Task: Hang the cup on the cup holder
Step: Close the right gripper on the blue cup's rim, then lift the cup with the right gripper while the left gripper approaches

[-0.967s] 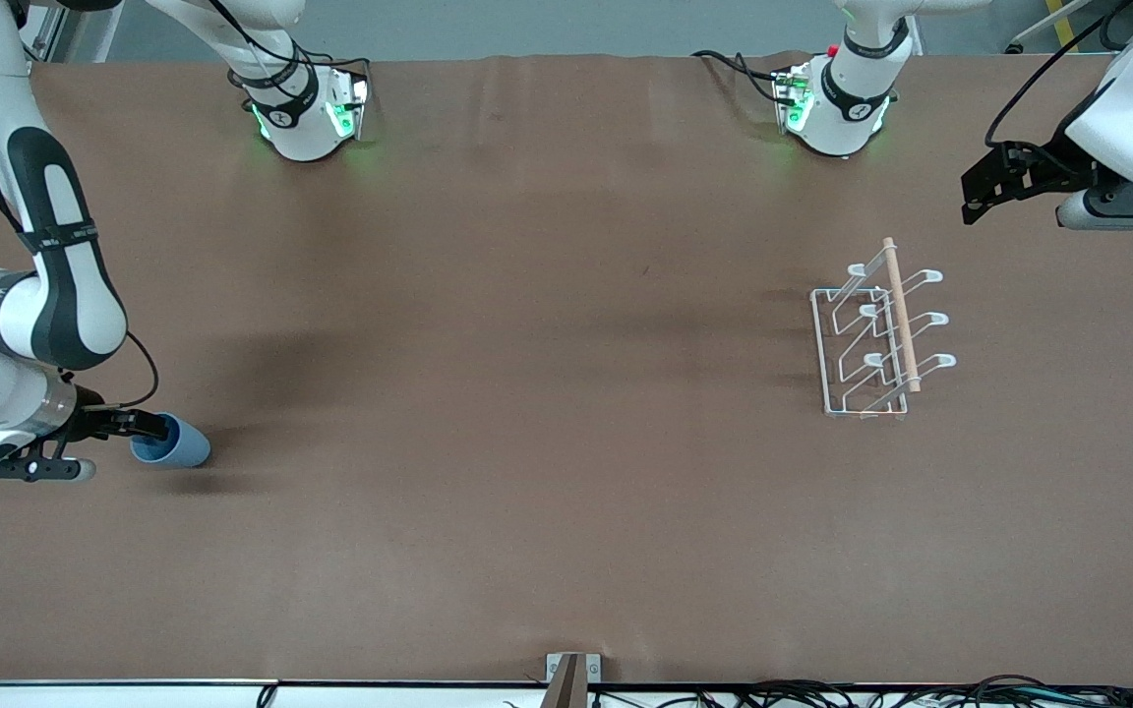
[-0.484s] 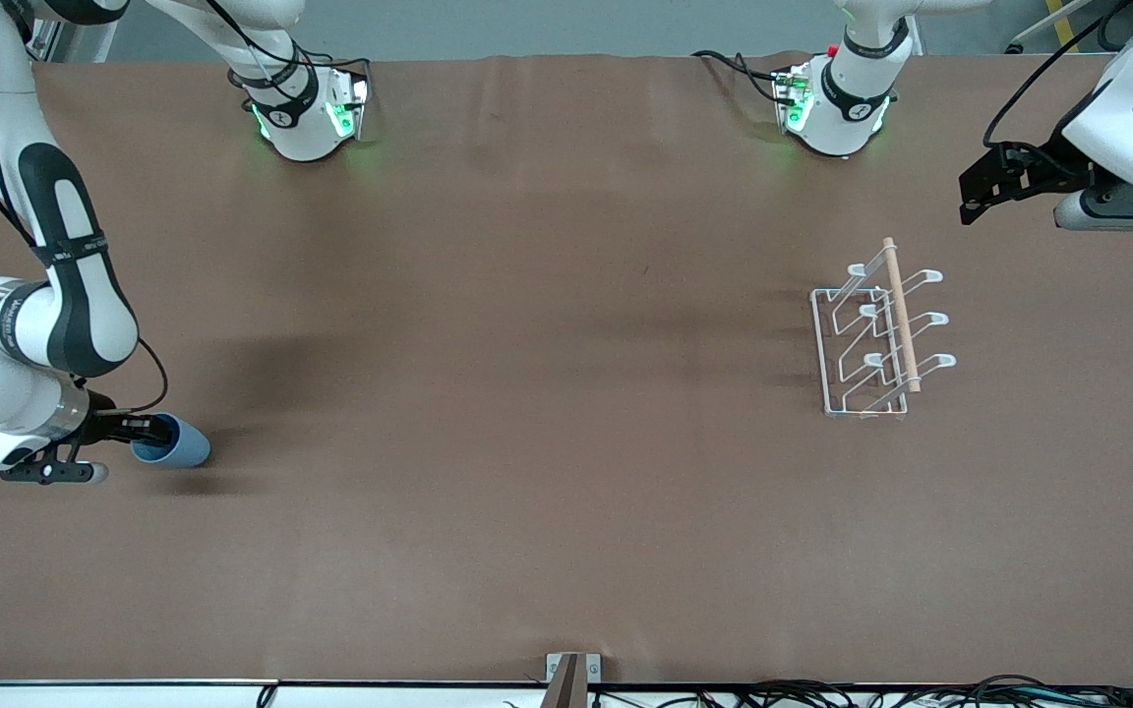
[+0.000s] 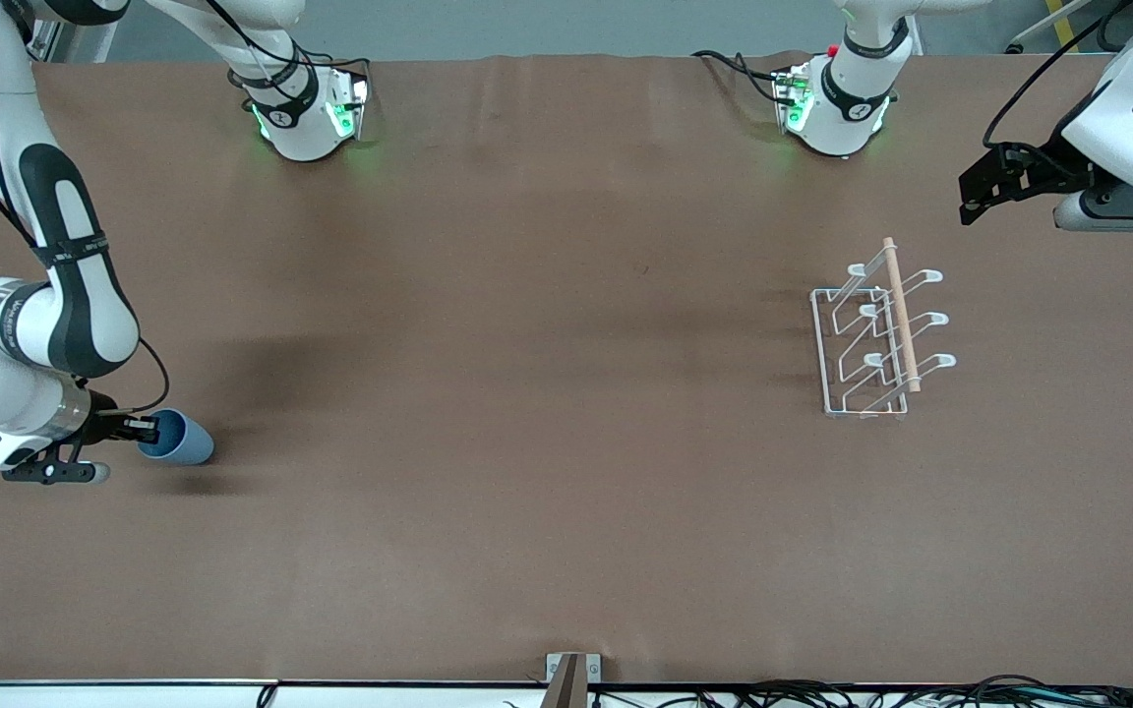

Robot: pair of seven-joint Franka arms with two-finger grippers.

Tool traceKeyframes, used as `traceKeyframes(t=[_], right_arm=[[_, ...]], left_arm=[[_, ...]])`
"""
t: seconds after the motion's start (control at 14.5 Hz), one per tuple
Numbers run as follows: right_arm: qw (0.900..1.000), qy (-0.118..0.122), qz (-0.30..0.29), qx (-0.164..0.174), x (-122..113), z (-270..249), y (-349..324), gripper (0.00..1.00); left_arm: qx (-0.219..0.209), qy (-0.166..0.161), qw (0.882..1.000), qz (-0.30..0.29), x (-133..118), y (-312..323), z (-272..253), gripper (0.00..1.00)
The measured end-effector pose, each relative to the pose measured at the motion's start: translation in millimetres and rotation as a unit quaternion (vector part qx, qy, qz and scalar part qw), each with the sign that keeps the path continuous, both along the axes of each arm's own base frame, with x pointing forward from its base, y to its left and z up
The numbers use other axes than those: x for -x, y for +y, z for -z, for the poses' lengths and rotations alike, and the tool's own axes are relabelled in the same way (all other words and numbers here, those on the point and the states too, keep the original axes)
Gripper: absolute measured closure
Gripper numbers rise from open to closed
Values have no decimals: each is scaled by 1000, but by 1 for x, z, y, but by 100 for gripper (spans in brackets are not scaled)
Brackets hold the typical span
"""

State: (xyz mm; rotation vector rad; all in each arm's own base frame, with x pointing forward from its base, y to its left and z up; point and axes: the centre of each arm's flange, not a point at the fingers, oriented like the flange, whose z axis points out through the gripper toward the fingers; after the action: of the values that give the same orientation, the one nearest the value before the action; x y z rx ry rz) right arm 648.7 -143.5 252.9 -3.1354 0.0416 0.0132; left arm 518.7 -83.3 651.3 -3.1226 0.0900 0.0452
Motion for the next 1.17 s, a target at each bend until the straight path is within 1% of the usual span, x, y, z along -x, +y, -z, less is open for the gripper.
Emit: traceKeyframes(t=[0.21, 0.35, 0.48, 0.55, 0.62, 0.76, 0.9, 1.04, 1.11, 1.17], right_arm=[[1000, -12, -1, 2, -6, -13, 0, 95], [1000, -15, -5, 0, -8, -32, 6, 95], [1000, -13, -17, -9, -9, -57, 24, 95], [999, -12, -21, -21, -9, -70, 37, 95], [999, -9, -18, -45, -8, -82, 53, 95], [994, 1, -3, -114, -2, -105, 83, 95], [981, 10, 9, -194, 3, -126, 118, 95], [962, 17, 14, -271, 8, -146, 156, 95], [950, 22, 18, -310, 10, -154, 173, 95], [935, 28, 24, -352, 12, -161, 188, 95]], left_arm=[[0, 0, 1000, 0, 0, 0, 0, 0], [0, 0, 1000, 0, 0, 0, 0, 0], [0, 1, 1000, 1, 0, -1, 1, 0], [0, 1, 1000, 1, -1, -1, 1, 0], [0, 2, 1000, 2, -2, -1, 3, 0], [0, 3, 1000, 2, -4, -1, 5, 0], [1, 7, 1000, 3, -8, -2, 9, 0], [2, 14, 1000, 15, -13, -1, 16, 0], [2, 19, 1000, 20, -16, -1, 21, 0], [2, 24, 999, 21, -20, 0, 28, 0]])
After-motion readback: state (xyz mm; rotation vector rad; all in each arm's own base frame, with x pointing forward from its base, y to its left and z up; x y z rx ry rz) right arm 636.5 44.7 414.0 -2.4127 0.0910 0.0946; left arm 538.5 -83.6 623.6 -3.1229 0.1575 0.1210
